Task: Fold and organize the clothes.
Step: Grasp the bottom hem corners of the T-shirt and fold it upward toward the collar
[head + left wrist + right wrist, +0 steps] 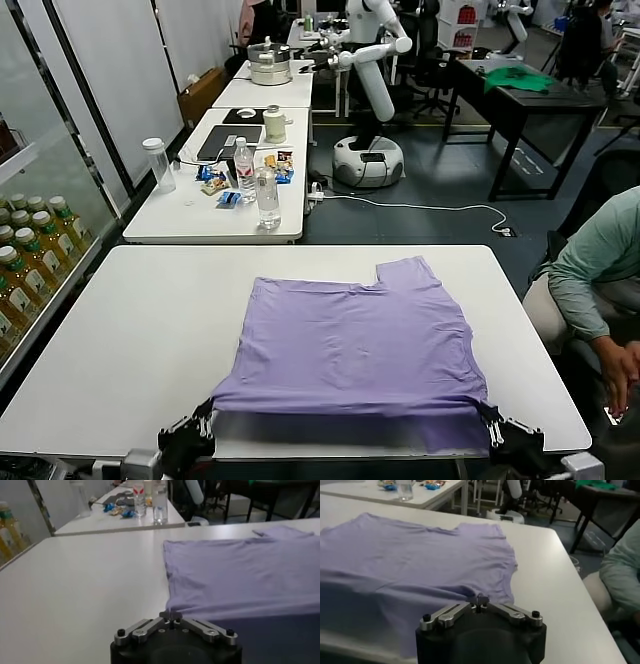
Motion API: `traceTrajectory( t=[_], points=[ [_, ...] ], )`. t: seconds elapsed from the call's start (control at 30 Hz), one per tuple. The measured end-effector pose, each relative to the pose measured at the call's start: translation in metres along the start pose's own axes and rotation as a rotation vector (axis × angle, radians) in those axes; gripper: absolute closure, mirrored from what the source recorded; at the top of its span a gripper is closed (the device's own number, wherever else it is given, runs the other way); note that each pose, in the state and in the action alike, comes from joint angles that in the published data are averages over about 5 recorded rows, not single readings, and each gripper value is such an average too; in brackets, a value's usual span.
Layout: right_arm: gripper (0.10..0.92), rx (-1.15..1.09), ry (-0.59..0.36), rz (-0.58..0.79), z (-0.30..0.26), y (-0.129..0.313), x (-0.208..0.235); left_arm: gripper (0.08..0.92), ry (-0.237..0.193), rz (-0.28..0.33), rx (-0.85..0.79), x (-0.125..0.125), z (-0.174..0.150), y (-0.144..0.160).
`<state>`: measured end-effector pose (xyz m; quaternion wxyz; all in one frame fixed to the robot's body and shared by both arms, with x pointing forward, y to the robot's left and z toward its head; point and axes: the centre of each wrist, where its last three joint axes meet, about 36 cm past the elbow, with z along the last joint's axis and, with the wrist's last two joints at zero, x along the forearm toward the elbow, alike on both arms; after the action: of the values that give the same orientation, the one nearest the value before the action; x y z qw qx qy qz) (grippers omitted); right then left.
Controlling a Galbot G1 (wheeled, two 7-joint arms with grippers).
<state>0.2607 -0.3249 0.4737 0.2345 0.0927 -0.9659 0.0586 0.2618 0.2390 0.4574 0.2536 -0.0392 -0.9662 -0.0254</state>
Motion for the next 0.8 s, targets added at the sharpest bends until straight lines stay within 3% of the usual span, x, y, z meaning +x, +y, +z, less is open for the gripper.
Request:
traceTrajectory(
  t=[0.3, 0.53, 0.7, 0.8],
  points=[
    [0.912, -0.012, -0.003, 0.027, -0.006, -0.007, -0.037, 0.915, -0.04, 0.024, 0.015, -0.042, -0.012, 0.016],
    [0.91, -0.016, 0.006, 0.033, -0.01, -0.008, -0.061, 0.915, -0.046, 0.049, 0.008, -0.068, -0.02, 0.025],
    [0.821, -0.02, 0.011, 0.047, -0.01, -0.007, -0.08, 0.895, -0.051, 0.066, -0.002, -0.087, -0.022, 0.027],
    [0.735, -0.023, 0.012, 0.059, -0.011, -0.008, -0.091, 0.826, -0.062, 0.061, -0.008, -0.1, -0.023, 0.028]
  ],
)
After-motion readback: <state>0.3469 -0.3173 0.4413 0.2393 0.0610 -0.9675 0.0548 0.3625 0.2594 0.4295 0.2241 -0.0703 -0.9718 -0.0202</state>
